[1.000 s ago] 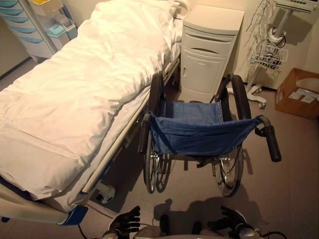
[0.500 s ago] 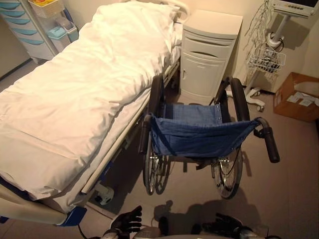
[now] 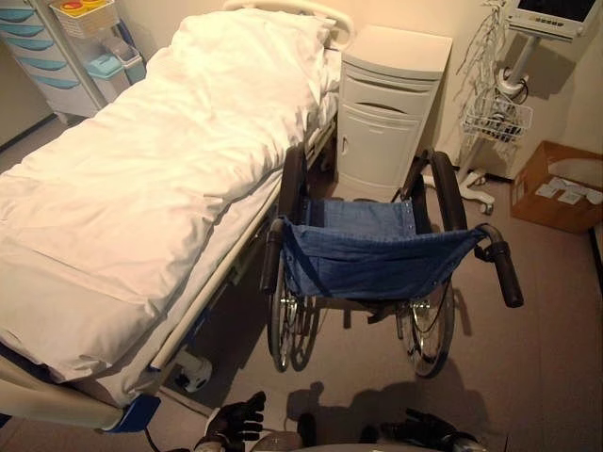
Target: Push the wheelchair next to the bed
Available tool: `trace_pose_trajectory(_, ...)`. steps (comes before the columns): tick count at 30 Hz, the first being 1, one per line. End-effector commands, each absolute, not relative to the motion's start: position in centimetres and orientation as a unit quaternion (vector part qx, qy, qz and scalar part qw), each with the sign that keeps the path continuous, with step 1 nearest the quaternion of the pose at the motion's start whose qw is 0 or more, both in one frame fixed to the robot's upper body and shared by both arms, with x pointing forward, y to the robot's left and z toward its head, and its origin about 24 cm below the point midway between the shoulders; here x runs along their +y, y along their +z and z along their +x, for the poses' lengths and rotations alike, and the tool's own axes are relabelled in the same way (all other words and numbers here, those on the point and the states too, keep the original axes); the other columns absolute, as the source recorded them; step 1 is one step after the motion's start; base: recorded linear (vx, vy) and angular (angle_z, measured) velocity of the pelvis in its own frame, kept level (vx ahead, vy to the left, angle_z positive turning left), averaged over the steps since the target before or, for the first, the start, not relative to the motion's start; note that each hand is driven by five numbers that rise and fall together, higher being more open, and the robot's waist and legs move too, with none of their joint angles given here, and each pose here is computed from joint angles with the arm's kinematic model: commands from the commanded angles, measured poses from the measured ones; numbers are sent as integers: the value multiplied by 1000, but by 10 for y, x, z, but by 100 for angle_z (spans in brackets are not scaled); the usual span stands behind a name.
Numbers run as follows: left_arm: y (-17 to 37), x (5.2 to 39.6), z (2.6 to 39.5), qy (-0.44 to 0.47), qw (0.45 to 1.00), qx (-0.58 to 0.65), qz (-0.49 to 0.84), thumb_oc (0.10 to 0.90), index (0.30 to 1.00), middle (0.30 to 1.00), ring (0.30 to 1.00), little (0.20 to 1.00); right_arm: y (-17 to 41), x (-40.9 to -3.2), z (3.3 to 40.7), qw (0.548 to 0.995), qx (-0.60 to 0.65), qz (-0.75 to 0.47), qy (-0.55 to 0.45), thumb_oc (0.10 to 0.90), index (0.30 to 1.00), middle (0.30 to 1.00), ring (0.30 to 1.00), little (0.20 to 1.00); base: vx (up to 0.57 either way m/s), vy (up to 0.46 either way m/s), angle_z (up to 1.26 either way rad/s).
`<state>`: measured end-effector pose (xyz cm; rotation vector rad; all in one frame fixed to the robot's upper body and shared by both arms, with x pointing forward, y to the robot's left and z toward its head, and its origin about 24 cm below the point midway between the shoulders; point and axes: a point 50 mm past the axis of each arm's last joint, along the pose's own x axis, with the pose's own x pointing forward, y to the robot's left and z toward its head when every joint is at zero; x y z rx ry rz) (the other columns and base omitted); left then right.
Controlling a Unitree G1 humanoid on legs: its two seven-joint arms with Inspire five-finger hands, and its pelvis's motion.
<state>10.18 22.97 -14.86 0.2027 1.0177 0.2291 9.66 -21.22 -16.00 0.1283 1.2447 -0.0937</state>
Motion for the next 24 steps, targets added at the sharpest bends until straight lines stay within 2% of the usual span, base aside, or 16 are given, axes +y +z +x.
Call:
trace_pose_trajectory(1,-125,234,150,126,903,370,179,800,900,900,900,900,-158,-209,106,816,570,92,-36,800,900,900,900,900,0,0,0)
trace_pose_trajectory(6,-118,236,157,136,903,338,226,800,900,900,900,900,-159,-209,105,815,571,87,-33,800,900,900,900,900,0,0,0)
trace_pose_trajectory(24,-124,232,149,97,899,358,232,800,900,900,900,900,-159,-211,104,815,574,74,-23,800,900,900,900,900,0,0,0)
